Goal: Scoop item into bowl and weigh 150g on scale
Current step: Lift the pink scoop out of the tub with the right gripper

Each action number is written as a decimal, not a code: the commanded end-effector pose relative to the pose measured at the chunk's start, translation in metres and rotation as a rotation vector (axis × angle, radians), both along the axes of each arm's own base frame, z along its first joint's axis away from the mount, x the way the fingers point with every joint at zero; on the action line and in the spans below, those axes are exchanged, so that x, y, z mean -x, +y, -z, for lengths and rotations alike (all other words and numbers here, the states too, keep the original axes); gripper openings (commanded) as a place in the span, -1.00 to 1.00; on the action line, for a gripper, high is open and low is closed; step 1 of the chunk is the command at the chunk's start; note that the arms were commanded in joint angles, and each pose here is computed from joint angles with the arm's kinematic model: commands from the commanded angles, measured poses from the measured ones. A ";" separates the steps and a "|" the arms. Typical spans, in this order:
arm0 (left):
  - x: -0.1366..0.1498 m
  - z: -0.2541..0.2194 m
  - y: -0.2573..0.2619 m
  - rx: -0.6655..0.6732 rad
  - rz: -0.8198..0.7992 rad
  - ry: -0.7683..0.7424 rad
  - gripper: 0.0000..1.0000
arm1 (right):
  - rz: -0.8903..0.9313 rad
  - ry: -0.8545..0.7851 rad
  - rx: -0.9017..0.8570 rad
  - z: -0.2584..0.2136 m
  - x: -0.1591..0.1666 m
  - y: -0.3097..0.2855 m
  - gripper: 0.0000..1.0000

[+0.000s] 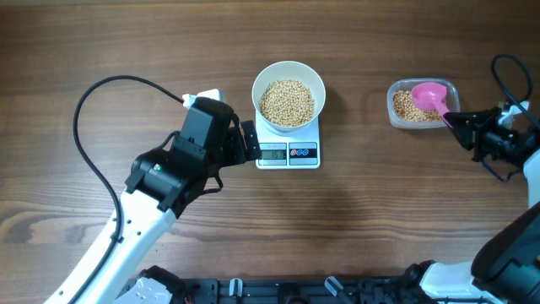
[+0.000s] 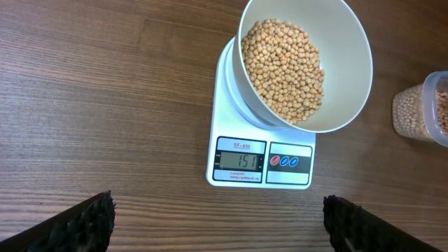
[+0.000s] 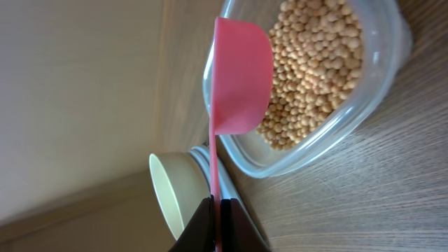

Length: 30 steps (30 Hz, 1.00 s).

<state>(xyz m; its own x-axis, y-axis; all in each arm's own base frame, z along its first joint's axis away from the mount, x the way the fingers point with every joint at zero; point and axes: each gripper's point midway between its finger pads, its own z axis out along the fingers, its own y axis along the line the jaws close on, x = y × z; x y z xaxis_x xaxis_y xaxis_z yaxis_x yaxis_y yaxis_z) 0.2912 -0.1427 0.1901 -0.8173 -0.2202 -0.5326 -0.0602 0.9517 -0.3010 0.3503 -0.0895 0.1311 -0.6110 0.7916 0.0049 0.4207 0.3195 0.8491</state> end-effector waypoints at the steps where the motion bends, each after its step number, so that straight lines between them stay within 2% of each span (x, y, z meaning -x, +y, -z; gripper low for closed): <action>1: -0.001 -0.003 0.003 -0.007 -0.004 -0.015 1.00 | -0.036 -0.135 0.077 -0.041 -0.004 0.001 -0.91; 7: -0.001 -0.003 0.003 -0.007 -0.004 -0.014 1.00 | -0.078 -0.272 0.239 -0.088 -0.005 0.007 -0.91; 15: -0.001 -0.003 0.003 -0.007 -0.004 -0.015 1.00 | -0.159 -0.407 0.511 -0.173 -0.043 0.062 -0.91; 19: -0.001 -0.003 0.003 -0.007 -0.004 -0.015 1.00 | -0.212 -0.454 0.540 -0.211 -0.050 0.091 -0.91; 23: -0.001 -0.003 0.003 -0.007 -0.004 -0.015 1.00 | -0.307 -0.443 0.549 -0.223 -0.053 0.116 -0.91; 26: -0.001 -0.003 0.003 -0.007 -0.004 -0.014 1.00 | -0.353 -0.350 0.608 -0.216 -0.055 0.124 -0.91; 30: -0.001 -0.003 0.003 -0.007 -0.004 -0.015 1.00 | -0.508 -0.192 0.718 -0.187 -0.052 0.142 -0.91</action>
